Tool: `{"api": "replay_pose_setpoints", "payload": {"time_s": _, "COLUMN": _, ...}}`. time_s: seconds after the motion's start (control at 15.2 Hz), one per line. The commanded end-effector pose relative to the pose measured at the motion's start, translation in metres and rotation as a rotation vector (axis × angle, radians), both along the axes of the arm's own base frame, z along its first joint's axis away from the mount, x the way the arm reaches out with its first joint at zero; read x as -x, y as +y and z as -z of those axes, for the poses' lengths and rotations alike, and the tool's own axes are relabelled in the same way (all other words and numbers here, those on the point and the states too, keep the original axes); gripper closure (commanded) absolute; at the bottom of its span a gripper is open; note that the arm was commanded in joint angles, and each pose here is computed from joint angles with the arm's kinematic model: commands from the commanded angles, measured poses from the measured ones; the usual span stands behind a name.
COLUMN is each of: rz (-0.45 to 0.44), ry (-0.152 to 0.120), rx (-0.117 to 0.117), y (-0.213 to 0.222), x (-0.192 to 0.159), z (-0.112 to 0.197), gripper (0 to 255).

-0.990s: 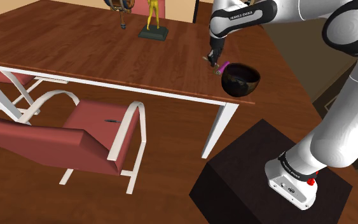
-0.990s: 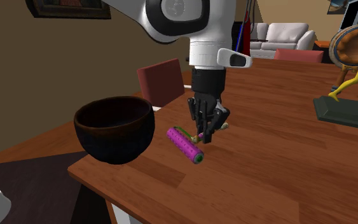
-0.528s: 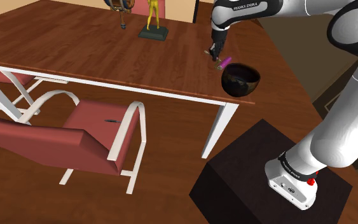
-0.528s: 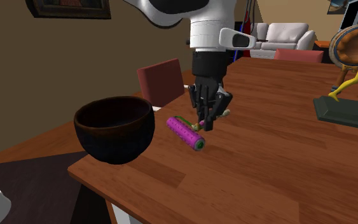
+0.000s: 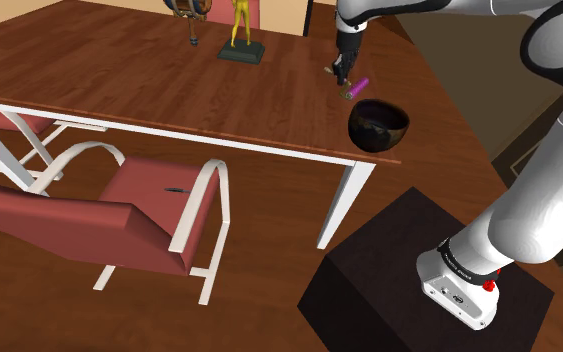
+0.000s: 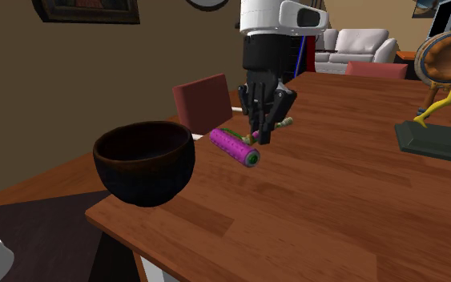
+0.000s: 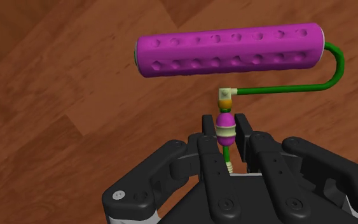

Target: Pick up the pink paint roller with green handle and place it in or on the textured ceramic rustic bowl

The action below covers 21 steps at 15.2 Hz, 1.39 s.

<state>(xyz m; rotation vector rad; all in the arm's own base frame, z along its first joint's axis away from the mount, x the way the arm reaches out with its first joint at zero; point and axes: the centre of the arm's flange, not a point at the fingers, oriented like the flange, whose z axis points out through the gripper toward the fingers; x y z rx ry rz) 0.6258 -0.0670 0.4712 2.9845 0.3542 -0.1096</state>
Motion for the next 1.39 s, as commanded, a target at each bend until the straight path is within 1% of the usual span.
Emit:
{"api": "replay_pose_setpoints", "payload": {"time_s": 0.0, "rz": 0.0, "ry": 0.0, "rx": 0.0, "y": 0.0, "x": 0.001, "z": -0.011, "gripper": 255}}
{"api": "replay_pose_setpoints", "payload": {"time_s": 0.92, "rz": 0.0, "ry": 0.0, "rx": 0.0, "y": 0.0, "x": 0.001, "z": -0.085, "gripper": 255}}
{"api": "replay_pose_setpoints", "payload": {"time_s": 0.99, "rz": 0.0, "ry": 0.0, "rx": 0.0, "y": 0.0, "x": 0.001, "z": -0.087, "gripper": 255}}
{"api": "replay_pose_setpoints", "payload": {"time_s": 1.32, "rz": 0.0, "ry": 0.0, "rx": 0.0, "y": 0.011, "x": 0.066, "z": -0.088, "gripper": 255}}
